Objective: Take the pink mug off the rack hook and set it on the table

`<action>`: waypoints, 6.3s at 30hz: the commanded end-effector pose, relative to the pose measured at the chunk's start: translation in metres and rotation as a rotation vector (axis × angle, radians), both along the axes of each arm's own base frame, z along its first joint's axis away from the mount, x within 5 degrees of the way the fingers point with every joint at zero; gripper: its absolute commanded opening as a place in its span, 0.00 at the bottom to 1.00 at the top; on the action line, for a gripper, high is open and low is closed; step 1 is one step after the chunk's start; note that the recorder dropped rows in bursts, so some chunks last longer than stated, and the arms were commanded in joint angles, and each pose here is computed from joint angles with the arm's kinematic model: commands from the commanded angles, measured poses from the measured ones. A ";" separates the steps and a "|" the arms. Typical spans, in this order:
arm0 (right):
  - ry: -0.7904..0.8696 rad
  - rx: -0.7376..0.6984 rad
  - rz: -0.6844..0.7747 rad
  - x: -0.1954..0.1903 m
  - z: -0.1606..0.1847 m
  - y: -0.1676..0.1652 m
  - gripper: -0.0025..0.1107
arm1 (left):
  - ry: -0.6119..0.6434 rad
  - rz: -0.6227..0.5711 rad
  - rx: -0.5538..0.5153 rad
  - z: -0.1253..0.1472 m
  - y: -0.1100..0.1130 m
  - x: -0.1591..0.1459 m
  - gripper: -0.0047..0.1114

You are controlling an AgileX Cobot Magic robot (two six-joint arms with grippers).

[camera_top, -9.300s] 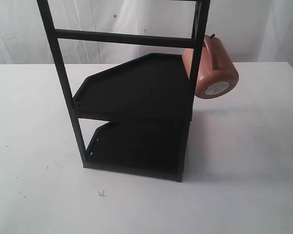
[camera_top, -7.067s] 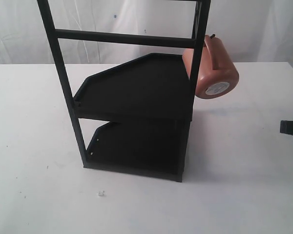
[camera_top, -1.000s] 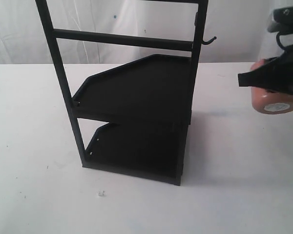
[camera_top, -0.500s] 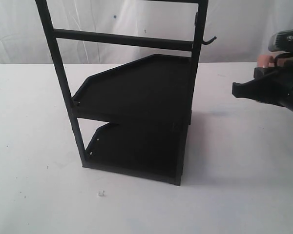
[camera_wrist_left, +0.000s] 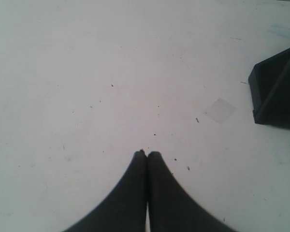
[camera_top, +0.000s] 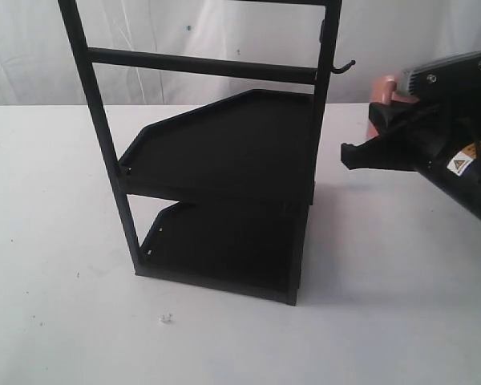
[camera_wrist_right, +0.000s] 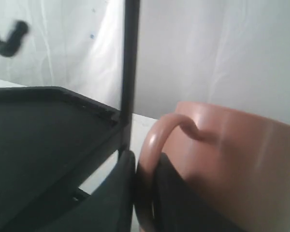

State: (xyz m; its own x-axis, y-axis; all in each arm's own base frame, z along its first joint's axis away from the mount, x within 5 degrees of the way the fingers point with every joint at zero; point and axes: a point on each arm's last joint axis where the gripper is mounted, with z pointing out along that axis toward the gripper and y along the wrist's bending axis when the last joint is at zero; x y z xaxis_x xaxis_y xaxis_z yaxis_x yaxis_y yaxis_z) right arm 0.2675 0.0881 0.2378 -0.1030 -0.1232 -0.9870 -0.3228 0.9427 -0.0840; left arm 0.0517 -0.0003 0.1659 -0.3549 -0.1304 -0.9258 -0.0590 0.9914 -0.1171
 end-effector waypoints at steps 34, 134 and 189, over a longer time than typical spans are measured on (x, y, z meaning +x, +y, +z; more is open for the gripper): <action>0.006 -0.157 0.151 0.016 -0.139 0.017 0.02 | -0.006 -0.007 0.000 0.000 0.000 0.000 0.04; 0.090 0.204 -0.162 -0.205 0.050 -0.072 0.05 | -0.006 -0.007 0.000 0.000 0.000 0.000 0.04; 0.104 0.188 -0.464 -0.214 -0.052 -0.096 0.05 | -0.006 -0.007 0.000 0.000 0.000 0.000 0.04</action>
